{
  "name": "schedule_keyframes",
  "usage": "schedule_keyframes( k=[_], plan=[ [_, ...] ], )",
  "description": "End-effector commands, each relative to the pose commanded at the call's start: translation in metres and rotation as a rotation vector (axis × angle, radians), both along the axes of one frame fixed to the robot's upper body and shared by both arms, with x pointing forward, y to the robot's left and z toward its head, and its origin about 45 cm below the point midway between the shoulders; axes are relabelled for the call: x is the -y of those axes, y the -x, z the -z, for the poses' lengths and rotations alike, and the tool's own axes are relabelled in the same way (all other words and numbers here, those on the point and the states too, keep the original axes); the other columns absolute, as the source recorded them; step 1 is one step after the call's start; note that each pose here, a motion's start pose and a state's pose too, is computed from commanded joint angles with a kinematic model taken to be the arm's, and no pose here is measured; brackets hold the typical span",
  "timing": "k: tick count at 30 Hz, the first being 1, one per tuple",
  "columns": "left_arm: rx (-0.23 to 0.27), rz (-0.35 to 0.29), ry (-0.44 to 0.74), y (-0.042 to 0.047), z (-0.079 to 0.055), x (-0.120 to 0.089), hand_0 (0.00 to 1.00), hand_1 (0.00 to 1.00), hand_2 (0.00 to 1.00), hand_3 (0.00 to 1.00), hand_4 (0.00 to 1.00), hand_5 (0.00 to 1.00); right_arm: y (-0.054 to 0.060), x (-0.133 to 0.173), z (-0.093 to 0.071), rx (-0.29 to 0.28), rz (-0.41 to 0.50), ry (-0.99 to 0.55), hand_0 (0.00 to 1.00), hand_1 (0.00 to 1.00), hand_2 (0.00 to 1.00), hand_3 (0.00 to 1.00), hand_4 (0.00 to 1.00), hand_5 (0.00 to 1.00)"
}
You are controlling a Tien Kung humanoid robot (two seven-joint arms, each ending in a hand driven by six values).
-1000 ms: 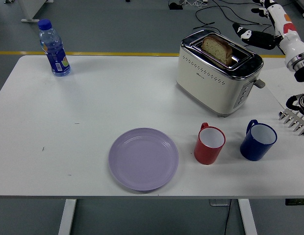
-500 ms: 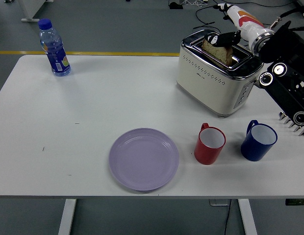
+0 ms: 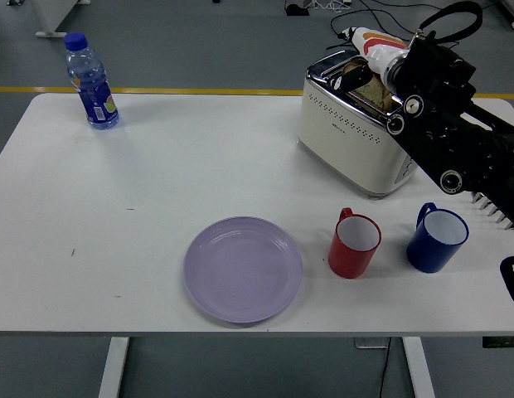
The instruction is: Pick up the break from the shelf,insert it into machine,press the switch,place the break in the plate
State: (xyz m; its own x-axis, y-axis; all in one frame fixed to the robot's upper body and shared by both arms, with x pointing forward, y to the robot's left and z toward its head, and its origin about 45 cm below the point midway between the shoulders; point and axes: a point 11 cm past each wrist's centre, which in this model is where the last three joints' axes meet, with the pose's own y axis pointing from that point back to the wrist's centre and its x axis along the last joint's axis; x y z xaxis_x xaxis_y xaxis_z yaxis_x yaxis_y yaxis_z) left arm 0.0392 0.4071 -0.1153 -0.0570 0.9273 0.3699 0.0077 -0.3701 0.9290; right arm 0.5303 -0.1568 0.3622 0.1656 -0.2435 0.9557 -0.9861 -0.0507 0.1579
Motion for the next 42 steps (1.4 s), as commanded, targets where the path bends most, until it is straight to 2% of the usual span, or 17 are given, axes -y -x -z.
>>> schedule_keyframes(
  k=[1,6,7,12,13,18,19,24,25,36,37,42],
  plan=[
    [0.000,0.000,0.000,0.0001,0.000,0.000,0.672,0.584,0.618,0.651,0.383,0.998,-0.001,0.000,0.000,-0.002,0.004,0.007,0.849,0.759,0.811,0.869,0.773,0.290],
    [-0.001,0.002,-0.004,0.0007,0.000,-0.001,0.672,0.584,0.618,0.651,0.383,0.998,-0.006,0.001,0.003,-0.016,0.044,0.056,0.849,0.759,0.811,0.869,0.773,0.290],
    [-0.002,0.003,-0.005,0.0006,0.000,-0.001,0.671,0.582,0.616,0.651,0.386,0.998,-0.008,0.001,0.004,-0.023,0.058,0.066,0.781,0.687,0.709,0.833,0.778,0.280],
    [-0.003,0.005,-0.008,0.0011,-0.001,-0.002,0.671,0.582,0.616,0.651,0.386,0.998,-0.012,0.005,0.007,-0.042,0.100,0.097,0.781,0.687,0.709,0.833,0.778,0.280],
    [-0.004,0.005,-0.009,0.0012,-0.001,-0.002,0.671,0.580,0.615,0.653,0.387,0.998,-0.012,0.007,0.007,-0.043,0.106,0.100,0.696,0.600,0.617,0.787,0.778,0.283],
    [-0.007,0.008,-0.011,0.0022,0.000,-0.002,0.671,0.580,0.615,0.653,0.387,0.998,-0.017,0.026,0.008,-0.061,0.178,0.120,0.696,0.600,0.617,0.787,0.778,0.283],
    [-0.008,0.009,-0.011,0.0024,0.000,-0.002,0.672,0.579,0.614,0.653,0.388,0.998,-0.018,0.031,0.009,-0.065,0.194,0.122,0.591,0.530,0.551,0.733,0.776,0.287],
    [-0.011,0.011,-0.013,0.0031,-0.001,-0.002,0.672,0.579,0.614,0.653,0.388,0.998,-0.019,0.035,0.010,-0.061,0.209,0.123,0.591,0.530,0.551,0.733,0.776,0.287],
    [-0.012,0.011,-0.014,0.0032,-0.001,-0.003,0.672,0.578,0.615,0.654,0.390,0.998,-0.019,0.035,0.010,-0.063,0.210,0.122,0.520,0.485,0.510,0.691,0.776,0.286],
    [-0.006,0.011,-0.017,0.0000,-0.001,-0.003,0.673,0.576,0.614,0.654,0.392,0.998,-0.020,0.033,0.009,-0.071,0.202,0.126,0.492,0.468,0.496,0.675,0.770,0.284],
    [-0.005,0.011,-0.017,-0.0003,-0.001,-0.003,0.672,0.572,0.613,0.654,0.394,0.998,-0.020,0.033,0.008,-0.070,0.201,0.128,0.386,0.392,0.433,0.593,0.743,0.255],
    [-0.003,0.010,-0.019,-0.0011,-0.001,-0.003,0.672,0.572,0.613,0.654,0.394,0.998,-0.020,0.031,0.007,-0.053,0.197,0.131,0.386,0.392,0.433,0.593,0.743,0.255]
  ],
)
